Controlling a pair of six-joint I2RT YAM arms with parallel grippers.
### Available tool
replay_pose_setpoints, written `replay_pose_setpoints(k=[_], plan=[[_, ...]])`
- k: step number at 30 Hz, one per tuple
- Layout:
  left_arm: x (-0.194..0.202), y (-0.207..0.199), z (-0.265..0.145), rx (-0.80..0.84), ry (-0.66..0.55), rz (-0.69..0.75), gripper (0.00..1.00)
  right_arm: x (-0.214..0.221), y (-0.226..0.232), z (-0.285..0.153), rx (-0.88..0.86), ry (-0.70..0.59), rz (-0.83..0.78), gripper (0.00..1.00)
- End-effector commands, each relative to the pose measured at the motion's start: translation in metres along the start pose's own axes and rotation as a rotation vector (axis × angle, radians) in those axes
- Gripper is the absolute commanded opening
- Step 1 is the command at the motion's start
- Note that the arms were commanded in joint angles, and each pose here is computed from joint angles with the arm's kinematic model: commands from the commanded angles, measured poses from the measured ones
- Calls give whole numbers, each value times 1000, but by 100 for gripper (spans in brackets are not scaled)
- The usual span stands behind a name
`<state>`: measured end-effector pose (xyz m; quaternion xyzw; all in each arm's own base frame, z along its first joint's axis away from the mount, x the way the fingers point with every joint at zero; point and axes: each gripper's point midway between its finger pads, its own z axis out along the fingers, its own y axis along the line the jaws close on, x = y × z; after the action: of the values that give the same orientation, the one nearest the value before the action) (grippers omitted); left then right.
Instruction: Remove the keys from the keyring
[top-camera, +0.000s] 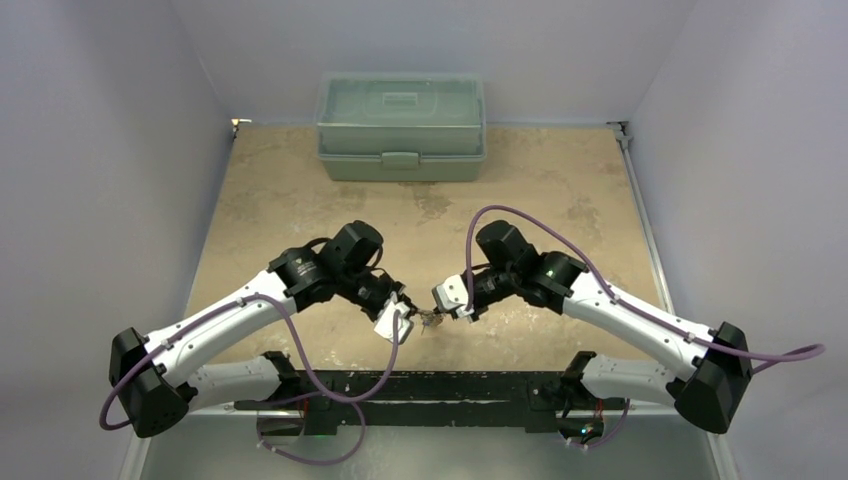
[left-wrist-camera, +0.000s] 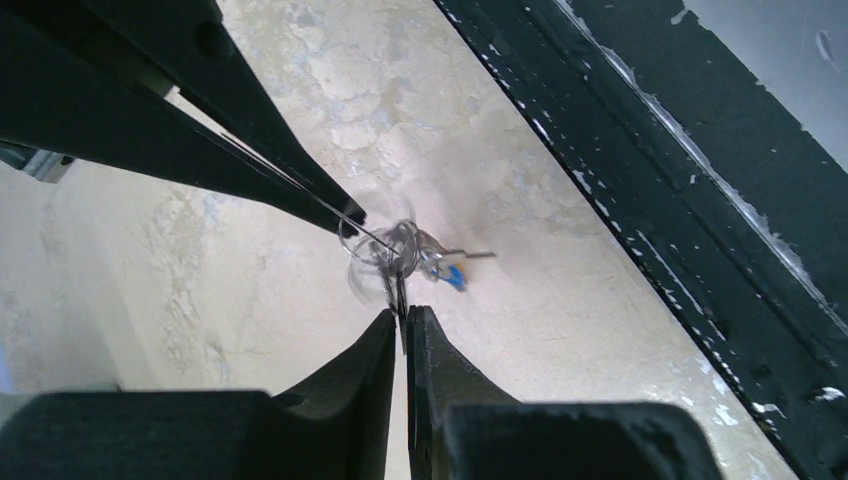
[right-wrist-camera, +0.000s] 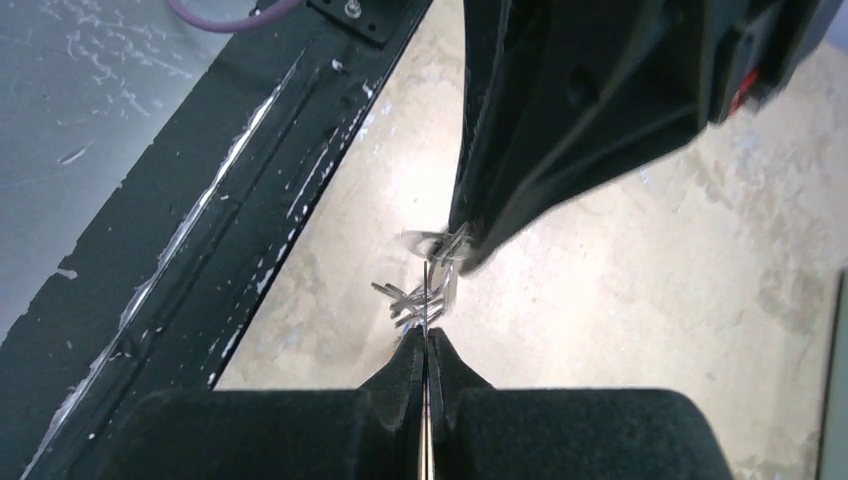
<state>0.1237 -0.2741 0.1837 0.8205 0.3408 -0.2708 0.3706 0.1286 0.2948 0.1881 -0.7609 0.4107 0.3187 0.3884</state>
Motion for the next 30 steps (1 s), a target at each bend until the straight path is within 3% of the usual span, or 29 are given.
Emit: replay_pose_setpoints(k=[1, 15, 21, 22, 27, 30], plan=[[-5, -6, -6, 26, 0, -26, 0, 9, 4, -2, -8, 18, 45, 0], [10, -7, 1, 2, 33, -101, 0, 18, -5, -2, -7, -6, 115, 0], [11, -5, 11, -58, -24, -115, 0, 13, -6, -4, -20, -16, 109, 0], [11, -5, 12, -66, -31, -110, 2, 13, -6, -4, -20, -12, 108, 0], [16, 1, 17, -137, -48, -139, 35, 10, -8, -6, -13, -12, 104, 0], [16, 2, 19, -179, -79, -167, 45, 8, -10, -7, -4, -17, 112, 0]])
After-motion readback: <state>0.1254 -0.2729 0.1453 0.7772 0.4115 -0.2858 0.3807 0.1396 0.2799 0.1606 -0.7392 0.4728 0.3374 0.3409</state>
